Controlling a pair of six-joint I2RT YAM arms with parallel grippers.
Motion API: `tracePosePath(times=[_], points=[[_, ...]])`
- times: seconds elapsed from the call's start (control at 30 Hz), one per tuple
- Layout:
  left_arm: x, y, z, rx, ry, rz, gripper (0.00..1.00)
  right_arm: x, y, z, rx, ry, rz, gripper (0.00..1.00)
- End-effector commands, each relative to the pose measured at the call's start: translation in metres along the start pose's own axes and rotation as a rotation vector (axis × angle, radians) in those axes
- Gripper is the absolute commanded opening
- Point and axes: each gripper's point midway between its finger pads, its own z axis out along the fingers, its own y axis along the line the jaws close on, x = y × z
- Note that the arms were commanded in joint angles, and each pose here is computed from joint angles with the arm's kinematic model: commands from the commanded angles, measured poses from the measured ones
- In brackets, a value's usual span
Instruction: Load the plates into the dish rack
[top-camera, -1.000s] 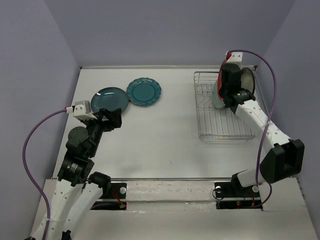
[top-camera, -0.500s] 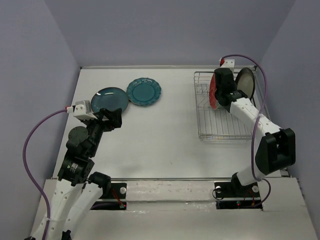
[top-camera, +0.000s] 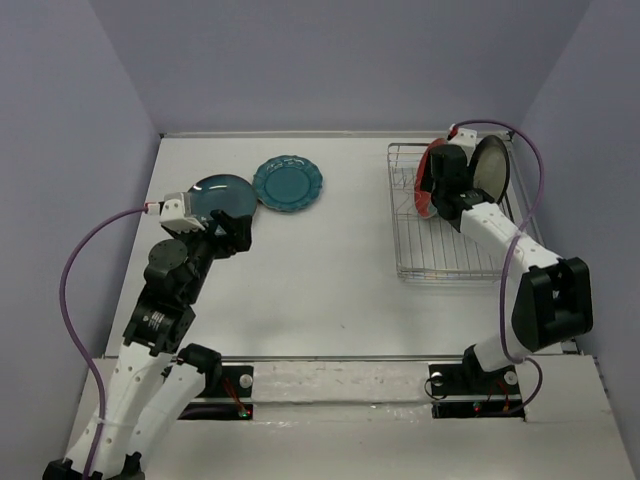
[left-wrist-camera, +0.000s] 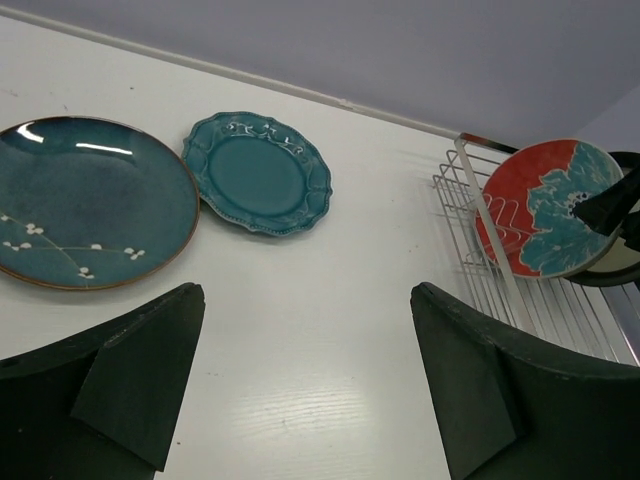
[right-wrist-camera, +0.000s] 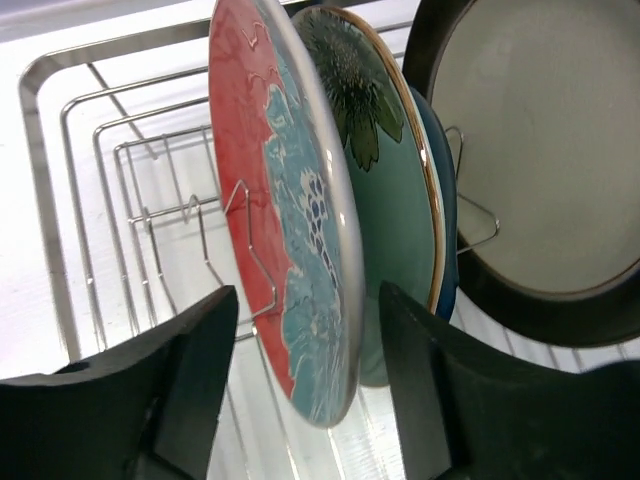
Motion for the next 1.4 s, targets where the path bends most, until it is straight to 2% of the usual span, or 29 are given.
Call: tracePosePath(times=[0.0, 0.07, 0.13, 0.27, 0.33, 0.53, 0.7, 0.9, 1.27, 1.37], points=[[0.001, 0.004, 0.011, -0.015, -0.005, -0.026, 0.95, -0.042, 0.006, -0.035, -0.103, -0.096, 0.172, 0.71], [0.009, 0.012, 0.019, -0.050, 0.027, -0.044, 0.95, -0.042, 0.009, -0.046, -0.152, -0.090, 0.209, 0.80], [0.017, 0.017, 0.025, -0.068, 0.059, -0.061, 0.95, -0.050, 0.009, -0.064, -0.207, -0.111, 0.247, 0.84], [0.039, 0.040, 0.038, -0.167, 0.135, -0.128, 0.95, -0.047, 0.015, -0.091, -0.287, -0.117, 0.260, 0.85], [0.045, 0.047, 0.041, -0.202, 0.138, -0.213, 0.96, -0.037, 0.017, -0.098, -0.310, -0.103, 0.247, 0.86], [0.067, 0.075, 0.060, -0.307, 0.093, -0.420, 0.95, -0.031, 0.017, -0.126, -0.405, -0.126, 0.254, 0.86], [0.080, 0.128, 0.068, -0.483, 0.012, -0.558, 0.92, -0.036, 0.010, -0.144, -0.460, -0.206, 0.274, 0.86], [0.095, 0.176, 0.072, -0.588, -0.086, -0.719, 0.88, -0.022, 0.028, -0.145, -0.548, -0.159, 0.271, 0.86], [0.122, 0.231, 0.123, -0.687, -0.041, -0.799, 0.87, -0.019, 0.034, -0.152, -0.605, -0.169, 0.258, 0.83], [0.138, 0.247, 0.130, -0.724, -0.012, -0.821, 0.83, -0.017, 0.038, -0.153, -0.628, -0.157, 0.259, 0.82]])
